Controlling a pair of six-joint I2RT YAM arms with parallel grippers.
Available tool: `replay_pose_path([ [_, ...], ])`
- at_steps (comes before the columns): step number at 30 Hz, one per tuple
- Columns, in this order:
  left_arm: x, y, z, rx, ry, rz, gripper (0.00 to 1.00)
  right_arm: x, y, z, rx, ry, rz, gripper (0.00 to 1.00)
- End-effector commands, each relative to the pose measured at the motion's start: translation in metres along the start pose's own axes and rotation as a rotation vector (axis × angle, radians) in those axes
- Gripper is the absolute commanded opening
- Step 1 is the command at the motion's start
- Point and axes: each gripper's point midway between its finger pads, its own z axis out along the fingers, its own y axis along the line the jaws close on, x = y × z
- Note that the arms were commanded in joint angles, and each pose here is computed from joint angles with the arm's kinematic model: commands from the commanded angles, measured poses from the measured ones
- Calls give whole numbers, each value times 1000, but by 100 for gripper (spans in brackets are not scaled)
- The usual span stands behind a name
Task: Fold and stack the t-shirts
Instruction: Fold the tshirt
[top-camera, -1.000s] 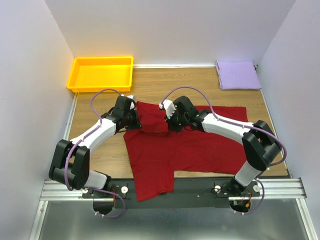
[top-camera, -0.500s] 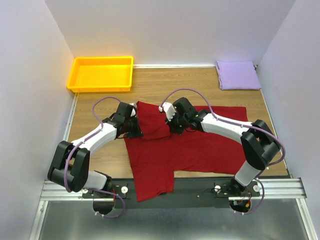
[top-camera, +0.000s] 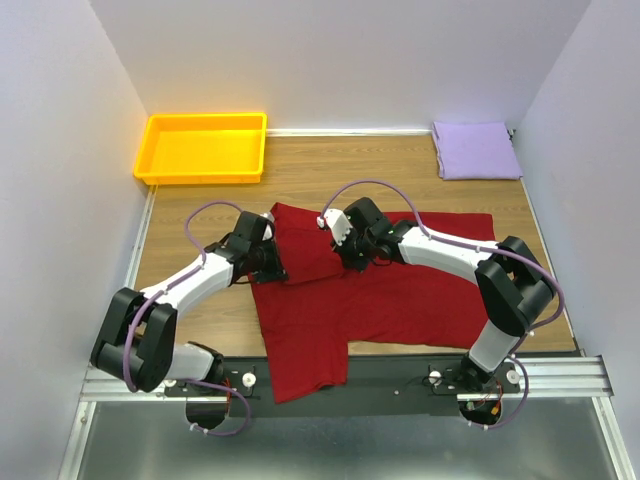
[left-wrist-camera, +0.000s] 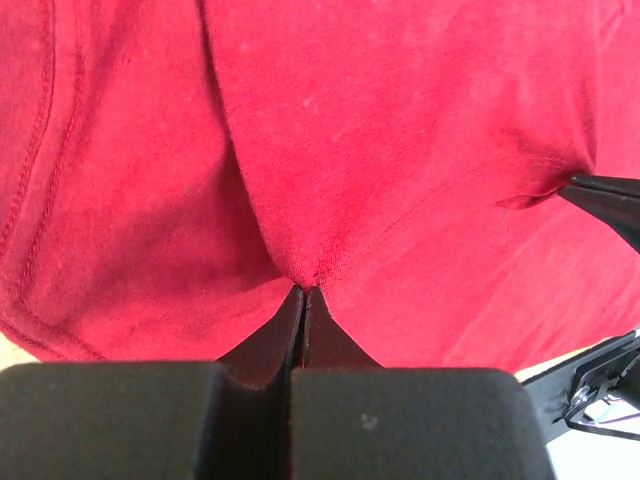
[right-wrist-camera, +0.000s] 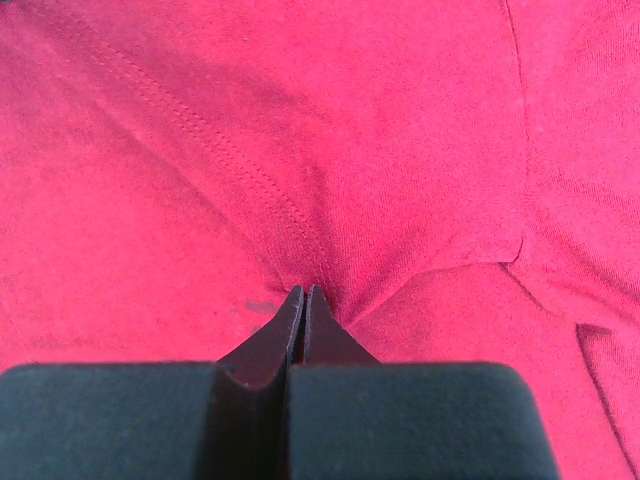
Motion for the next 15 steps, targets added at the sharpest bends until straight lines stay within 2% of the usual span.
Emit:
replay_pose_path([
  [1,5,-5,-5,32,-4,-20,0,6,-3,1,11,37,-5,3],
  [4,5,-5,-7,34,-10,-22,0,6,-2,0,7,38,-7,8],
  [6,4,-6,-8,34,-15,-22,4,3,-2,-1,9,33,-4,17],
  [7,2,-7,-9,34,-22,-19,12,0,-1,-3,7,24,-5,30],
  [8,-2,-8,-12,36,-38,-19,16,-3,-1,-5,7,18,-4,35],
  [13,-32,-21,-32,51,-185,-36,41,-14,-4,-11,25,-6,16,51],
  [14,-38,-23,-36,53,-209,-38,49,-16,-8,-12,47,-8,22,52],
  [15,-45,-24,-41,44,-245,-37,52,-18,-10,-15,60,-14,33,54],
])
